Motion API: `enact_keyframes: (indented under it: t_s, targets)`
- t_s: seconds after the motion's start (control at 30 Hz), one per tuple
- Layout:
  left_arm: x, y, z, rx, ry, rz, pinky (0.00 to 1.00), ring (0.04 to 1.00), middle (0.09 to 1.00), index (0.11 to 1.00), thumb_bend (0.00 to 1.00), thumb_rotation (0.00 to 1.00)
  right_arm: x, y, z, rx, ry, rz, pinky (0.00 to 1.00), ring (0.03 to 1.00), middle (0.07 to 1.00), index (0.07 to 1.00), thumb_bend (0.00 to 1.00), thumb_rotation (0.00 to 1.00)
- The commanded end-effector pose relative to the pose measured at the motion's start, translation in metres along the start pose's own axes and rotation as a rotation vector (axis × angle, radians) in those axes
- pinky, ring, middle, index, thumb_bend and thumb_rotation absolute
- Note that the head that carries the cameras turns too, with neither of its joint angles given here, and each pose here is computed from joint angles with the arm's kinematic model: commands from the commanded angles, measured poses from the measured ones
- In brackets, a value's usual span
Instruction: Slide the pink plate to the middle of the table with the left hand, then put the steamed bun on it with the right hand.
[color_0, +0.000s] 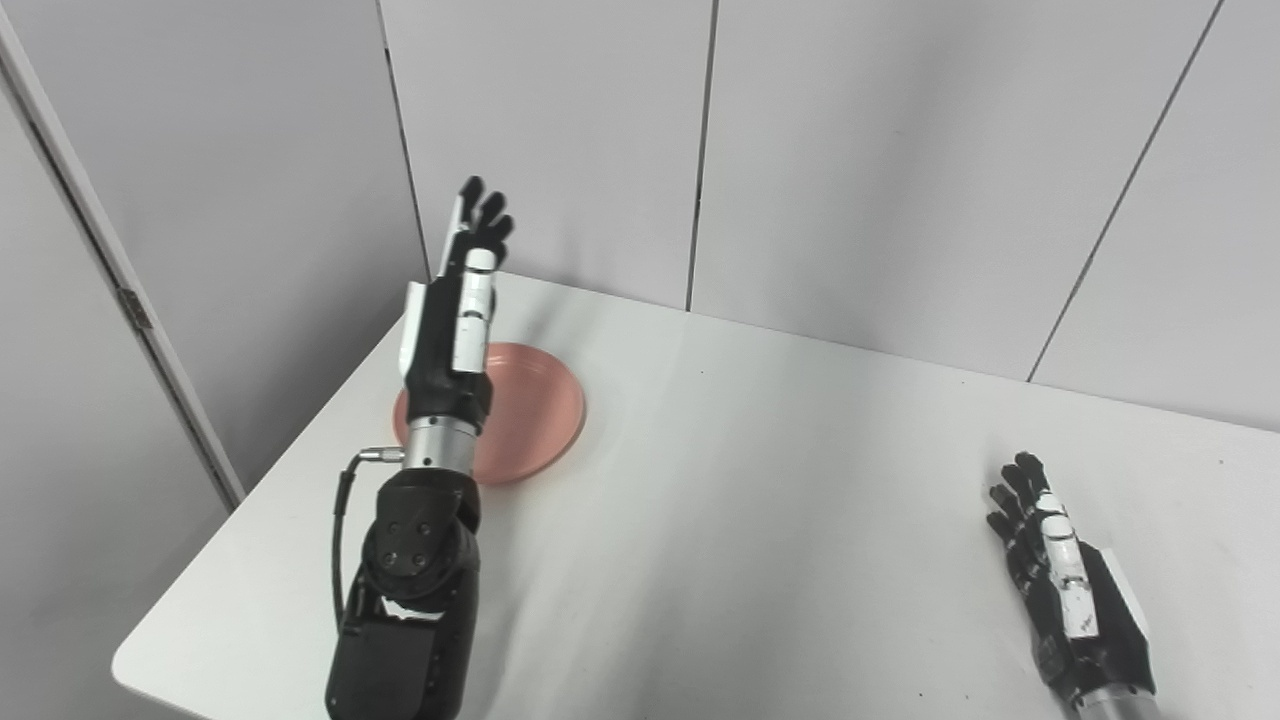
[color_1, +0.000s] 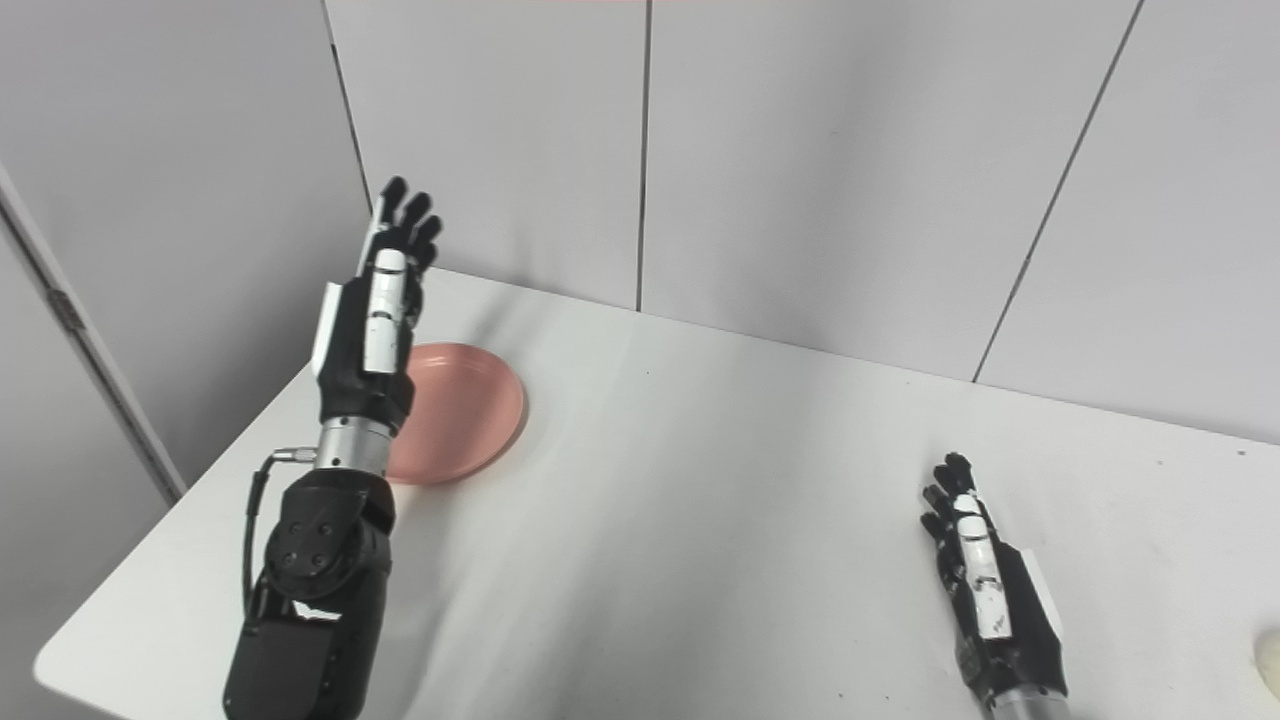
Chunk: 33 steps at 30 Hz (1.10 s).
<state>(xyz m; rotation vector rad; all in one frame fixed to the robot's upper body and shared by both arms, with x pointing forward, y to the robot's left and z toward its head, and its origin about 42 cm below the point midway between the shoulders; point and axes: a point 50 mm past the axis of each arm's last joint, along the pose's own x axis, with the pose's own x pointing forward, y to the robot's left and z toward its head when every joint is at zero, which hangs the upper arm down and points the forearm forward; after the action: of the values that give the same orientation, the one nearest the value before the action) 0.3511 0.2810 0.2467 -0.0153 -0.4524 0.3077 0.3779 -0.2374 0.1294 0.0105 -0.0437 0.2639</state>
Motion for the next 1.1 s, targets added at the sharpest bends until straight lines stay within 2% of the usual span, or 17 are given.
enact_keyframes:
  t_s: [0.0, 0.37, 0.73, 1.07]
  targets:
    - [0.016, 0.004, 0.016, -0.037, -0.067, 0.033, 1.00, 0.968, 0.976, 0.987, 0.47, 1.00, -0.009, -0.010, -0.020, 0.003, 0.102, -0.031, 1.00, 1.000, 1.000, 1.000, 0.04, 1.00]
    - [0.028, 0.055, 0.003, -0.099, -0.070, 0.180, 1.00, 0.996, 0.993, 1.000, 0.47, 1.00, -0.010, -0.013, -0.017, 0.007, 0.098, -0.030, 1.00, 1.000, 1.000, 1.000, 0.03, 1.00]
    - [0.032, 0.097, -0.015, -0.086, -0.052, 0.263, 1.00, 0.999, 1.000, 0.999, 0.49, 1.00, -0.013, -0.013, -0.009, 0.005, 0.111, -0.030, 1.00, 1.000, 1.000, 1.000, 0.04, 1.00]
    - [0.034, 0.113, -0.031, -0.120, 0.019, 0.317, 1.00, 0.999, 0.997, 1.000, 0.47, 1.00, -0.014, -0.012, -0.004, -0.002, 0.119, -0.041, 1.00, 1.000, 1.000, 1.000, 0.02, 1.00]
